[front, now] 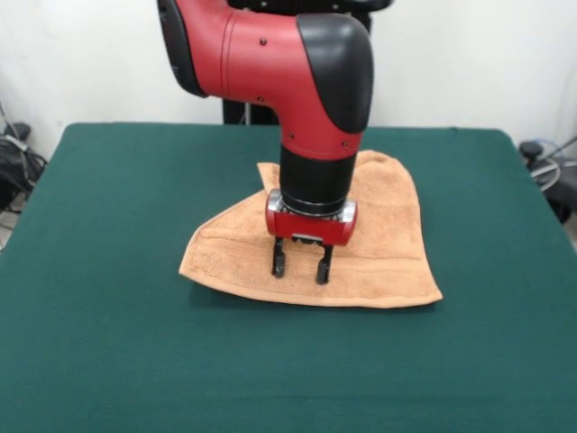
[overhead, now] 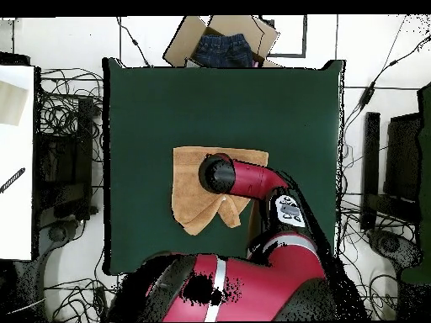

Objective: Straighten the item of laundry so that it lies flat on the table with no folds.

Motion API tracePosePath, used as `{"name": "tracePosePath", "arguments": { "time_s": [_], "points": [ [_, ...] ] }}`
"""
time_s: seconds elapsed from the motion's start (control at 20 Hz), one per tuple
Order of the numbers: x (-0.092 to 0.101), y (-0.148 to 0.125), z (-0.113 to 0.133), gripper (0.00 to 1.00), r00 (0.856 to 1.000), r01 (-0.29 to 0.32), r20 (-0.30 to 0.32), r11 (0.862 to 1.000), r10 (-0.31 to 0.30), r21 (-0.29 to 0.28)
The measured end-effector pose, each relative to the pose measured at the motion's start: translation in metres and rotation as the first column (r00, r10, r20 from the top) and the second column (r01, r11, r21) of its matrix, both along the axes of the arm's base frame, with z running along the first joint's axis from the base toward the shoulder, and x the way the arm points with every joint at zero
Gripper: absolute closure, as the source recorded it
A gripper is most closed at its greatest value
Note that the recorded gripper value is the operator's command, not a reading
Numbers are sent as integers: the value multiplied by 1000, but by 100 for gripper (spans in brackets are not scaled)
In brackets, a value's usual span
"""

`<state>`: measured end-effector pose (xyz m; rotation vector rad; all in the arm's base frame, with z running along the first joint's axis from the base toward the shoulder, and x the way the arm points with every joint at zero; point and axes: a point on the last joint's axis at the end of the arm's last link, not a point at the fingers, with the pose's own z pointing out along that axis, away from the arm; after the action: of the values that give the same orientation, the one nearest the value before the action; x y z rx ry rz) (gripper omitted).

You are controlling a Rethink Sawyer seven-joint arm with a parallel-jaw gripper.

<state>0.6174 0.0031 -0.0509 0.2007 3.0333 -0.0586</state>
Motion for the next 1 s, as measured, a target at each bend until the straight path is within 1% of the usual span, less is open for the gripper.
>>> {"name": "tracePosePath", "arguments": {
  "time_s": [0.4,0.45,1.0],
  "points": [
    [0,0,0,0,1000,-1,3,1000,1,-1],
    [0,1,-1,100,1000,-7,8,1000,7,-3],
    [1,1,-1,100,1000,-12,17,1000,12,-6]
  ]
}}
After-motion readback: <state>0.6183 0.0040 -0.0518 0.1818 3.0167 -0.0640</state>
